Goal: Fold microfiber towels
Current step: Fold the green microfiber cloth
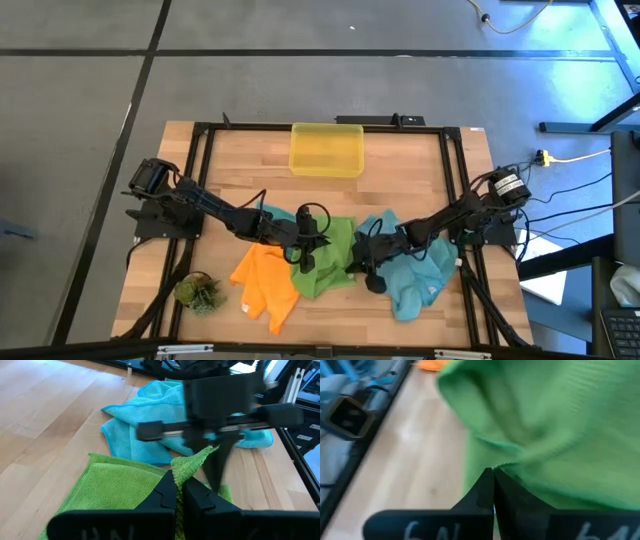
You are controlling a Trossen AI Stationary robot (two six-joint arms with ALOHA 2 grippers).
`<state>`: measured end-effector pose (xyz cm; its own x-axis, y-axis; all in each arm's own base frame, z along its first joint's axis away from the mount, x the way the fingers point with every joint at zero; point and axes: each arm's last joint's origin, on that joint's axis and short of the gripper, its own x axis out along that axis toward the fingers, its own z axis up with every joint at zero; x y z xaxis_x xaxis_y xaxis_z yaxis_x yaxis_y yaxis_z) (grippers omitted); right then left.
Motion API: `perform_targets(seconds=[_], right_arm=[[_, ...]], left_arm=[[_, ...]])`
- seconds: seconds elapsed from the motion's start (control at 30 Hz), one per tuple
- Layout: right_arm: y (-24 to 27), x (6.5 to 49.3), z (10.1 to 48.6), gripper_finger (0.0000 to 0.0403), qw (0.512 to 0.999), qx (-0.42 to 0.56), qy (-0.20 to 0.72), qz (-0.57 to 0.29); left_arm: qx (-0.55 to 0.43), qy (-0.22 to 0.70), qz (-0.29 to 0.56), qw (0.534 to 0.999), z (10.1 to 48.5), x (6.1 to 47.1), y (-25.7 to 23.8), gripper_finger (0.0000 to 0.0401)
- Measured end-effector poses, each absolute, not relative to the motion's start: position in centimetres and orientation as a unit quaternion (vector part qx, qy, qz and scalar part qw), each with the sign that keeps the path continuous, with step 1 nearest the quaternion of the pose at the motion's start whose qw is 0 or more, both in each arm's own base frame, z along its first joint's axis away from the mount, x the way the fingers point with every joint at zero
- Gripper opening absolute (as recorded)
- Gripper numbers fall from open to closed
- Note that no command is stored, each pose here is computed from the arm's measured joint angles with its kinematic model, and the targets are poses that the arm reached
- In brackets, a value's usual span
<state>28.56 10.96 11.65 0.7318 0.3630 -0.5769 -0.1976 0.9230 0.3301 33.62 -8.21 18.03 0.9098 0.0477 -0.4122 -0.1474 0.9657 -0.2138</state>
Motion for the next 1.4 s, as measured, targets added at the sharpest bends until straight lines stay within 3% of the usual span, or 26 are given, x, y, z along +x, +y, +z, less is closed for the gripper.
perform_targets(seconds=[0.43, 0.73, 0.87, 1.17, 1.27, 1.4], right_arm=[[16.7, 27.5, 13.1, 0.0001, 0.895, 0.118, 0.352, 0.249], [18.7, 26.2, 13.1, 0.0005, 0.874, 0.147, 0.376, 0.270], [19.1, 25.9, 13.1, 0.0036, 0.875, 0.153, 0.376, 0.264], [20.1, 25.3, 13.3, 0.0167, 0.874, 0.123, 0.374, 0.286], [19.8, 25.6, 14.3, 0.0186, 0.886, 0.090, 0.369, 0.266], [17.4, 26.4, 16.8, 0.0185, 0.922, 0.018, 0.353, 0.159]], left_arm=[[-0.121, 0.206, 0.050, 0.970, 18.0, 33.6, -8.2, 0.0000], [-0.130, 0.206, 0.050, 0.969, 18.0, 33.6, -8.4, 0.0000], [-0.130, 0.206, 0.044, 0.969, 18.0, 33.5, -8.8, 0.0000], [-0.131, 0.195, 0.027, 0.972, 18.3, 33.3, -9.8, 0.0000], [-0.128, 0.194, 0.026, 0.972, 18.3, 33.3, -9.8, 0.0000], [-0.128, 0.191, 0.025, 0.973, 18.4, 33.3, -9.9, 0.0000]])
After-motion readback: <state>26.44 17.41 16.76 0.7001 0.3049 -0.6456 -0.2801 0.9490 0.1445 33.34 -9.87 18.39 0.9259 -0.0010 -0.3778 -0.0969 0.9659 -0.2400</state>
